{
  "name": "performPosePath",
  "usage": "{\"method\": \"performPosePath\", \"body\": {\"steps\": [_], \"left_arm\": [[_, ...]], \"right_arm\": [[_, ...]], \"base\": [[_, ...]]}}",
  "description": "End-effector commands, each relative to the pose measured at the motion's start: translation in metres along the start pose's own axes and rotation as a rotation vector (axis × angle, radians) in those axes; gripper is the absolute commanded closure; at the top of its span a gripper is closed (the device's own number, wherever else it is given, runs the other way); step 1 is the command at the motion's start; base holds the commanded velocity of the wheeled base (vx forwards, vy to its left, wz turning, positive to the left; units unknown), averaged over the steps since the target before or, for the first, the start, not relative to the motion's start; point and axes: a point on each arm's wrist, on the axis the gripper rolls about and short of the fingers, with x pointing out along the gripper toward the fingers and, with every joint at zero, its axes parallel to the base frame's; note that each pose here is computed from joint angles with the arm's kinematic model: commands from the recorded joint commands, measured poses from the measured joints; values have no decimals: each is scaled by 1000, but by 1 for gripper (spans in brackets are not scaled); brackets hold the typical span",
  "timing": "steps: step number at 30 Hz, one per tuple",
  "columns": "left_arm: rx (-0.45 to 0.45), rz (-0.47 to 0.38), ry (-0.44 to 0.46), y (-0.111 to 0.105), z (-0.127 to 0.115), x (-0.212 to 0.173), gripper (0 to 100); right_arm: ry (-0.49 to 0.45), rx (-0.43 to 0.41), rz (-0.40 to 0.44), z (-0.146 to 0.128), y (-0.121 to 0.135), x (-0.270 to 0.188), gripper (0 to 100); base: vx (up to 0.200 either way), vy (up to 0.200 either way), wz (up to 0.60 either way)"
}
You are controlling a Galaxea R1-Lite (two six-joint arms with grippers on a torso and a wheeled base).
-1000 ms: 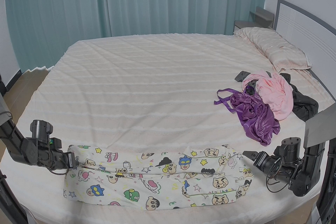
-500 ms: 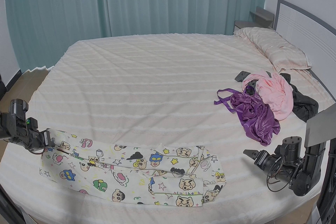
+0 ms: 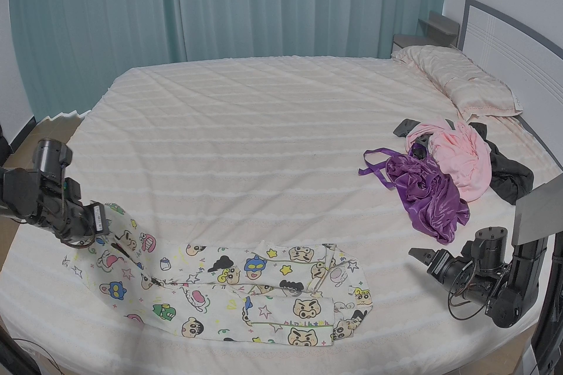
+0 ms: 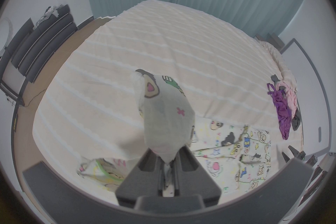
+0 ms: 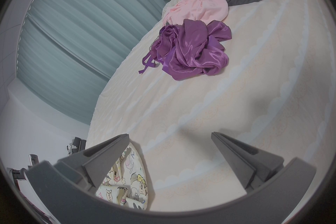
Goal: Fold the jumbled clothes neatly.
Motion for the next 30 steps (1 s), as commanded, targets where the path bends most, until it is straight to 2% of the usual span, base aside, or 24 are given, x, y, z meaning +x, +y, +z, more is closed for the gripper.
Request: {"method": "performPosePath", "body": {"steps": [1,2,3,4,7,9,11,16,22,30], "left_arm": [[78,-34,-43,-87,-29,-19,100],[87,-40,-49,-98,-33,-20,100],[87,-40,-50,-99,-33,-20,100],[105,-52,-43,-123,-45,-18,100],[121,-70,-38,-159,-58,-17,100],[124,-78,-32,-170,-62,-16,100],[134,-115,-7,-200,-74,-20,100],[126,-197,15,-241,-88,-32,100],[126,-275,22,-276,-102,-39,100],[97,-303,28,-294,-108,-28,100]], "right_arm": [[0,-1,1,0,0,0,0],[0,-1,1,0,0,0,0],[-1,-1,2,0,0,0,0],[-1,-1,2,0,0,0,0],[-1,-1,2,0,0,0,0],[-1,-1,2,0,0,0,0],[-1,-2,4,0,1,0,0],[0,-2,5,0,1,0,0],[-1,-6,14,-1,2,-1,0],[1,-7,16,-1,3,-1,0]], "base": [[0,0,0],[0,0,0],[0,0,0],[0,0,0],[0,0,0],[0,0,0],[0,0,0],[0,0,0],[0,0,0],[0,0,0]]}}
